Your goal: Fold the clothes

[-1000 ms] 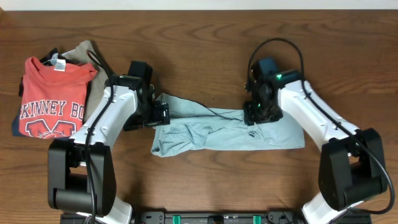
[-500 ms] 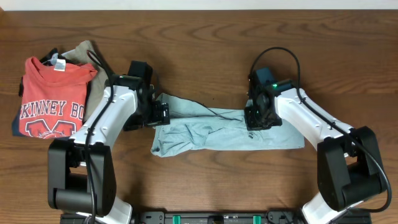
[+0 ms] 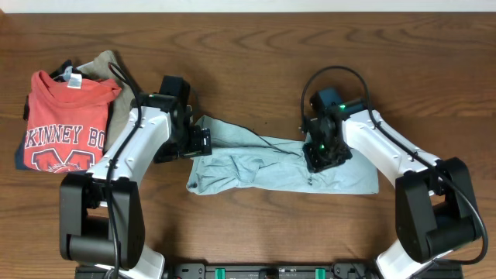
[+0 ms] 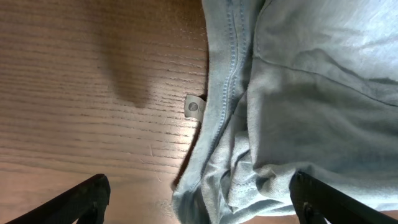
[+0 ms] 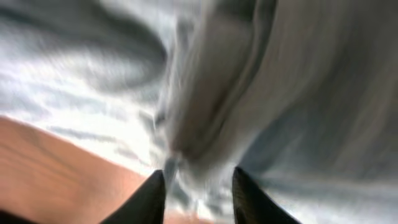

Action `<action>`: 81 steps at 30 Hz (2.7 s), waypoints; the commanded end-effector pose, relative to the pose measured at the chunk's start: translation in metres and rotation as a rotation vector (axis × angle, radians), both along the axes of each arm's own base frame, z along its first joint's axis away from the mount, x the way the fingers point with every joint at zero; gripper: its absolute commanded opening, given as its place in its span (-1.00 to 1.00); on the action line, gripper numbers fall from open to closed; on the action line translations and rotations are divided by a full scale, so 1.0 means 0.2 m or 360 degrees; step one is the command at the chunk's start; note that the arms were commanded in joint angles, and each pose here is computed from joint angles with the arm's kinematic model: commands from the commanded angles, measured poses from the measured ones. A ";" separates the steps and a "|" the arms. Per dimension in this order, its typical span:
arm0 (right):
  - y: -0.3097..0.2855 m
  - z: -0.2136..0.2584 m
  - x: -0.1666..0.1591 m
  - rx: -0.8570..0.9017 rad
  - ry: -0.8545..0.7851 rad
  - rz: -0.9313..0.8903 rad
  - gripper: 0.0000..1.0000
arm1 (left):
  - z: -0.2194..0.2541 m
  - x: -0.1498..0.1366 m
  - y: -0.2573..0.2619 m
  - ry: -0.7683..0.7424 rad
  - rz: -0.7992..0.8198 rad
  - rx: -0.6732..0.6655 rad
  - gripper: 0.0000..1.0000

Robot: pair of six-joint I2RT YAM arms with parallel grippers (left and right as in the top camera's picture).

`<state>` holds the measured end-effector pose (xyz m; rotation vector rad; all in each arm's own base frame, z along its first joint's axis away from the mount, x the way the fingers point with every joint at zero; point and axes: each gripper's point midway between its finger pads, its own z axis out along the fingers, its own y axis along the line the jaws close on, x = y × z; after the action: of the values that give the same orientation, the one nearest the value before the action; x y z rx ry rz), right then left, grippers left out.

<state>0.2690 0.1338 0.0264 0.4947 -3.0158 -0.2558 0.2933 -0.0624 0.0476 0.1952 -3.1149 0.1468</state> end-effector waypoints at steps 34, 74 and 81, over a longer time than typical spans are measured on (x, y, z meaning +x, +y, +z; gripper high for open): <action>-0.23 0.38 0.16 0.0054 -0.0322 -0.0440 -0.12 | -0.27 -0.13 -0.22 -0.0024 -0.0021 -0.0465 0.90; -0.83 0.36 0.12 -0.0288 -0.0261 -0.0958 -0.06 | 0.54 0.01 -0.70 -0.0362 -0.0305 -0.0331 -0.88; -0.83 0.35 0.11 -0.0280 -0.0247 -0.0956 -0.06 | 0.45 -0.13 -1.15 -0.0389 -0.0559 -0.0436 -0.88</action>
<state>0.2886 -0.0293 0.0928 -0.3952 -3.2038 0.0312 0.2754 -0.2729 0.1491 -0.4043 -3.2787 0.6223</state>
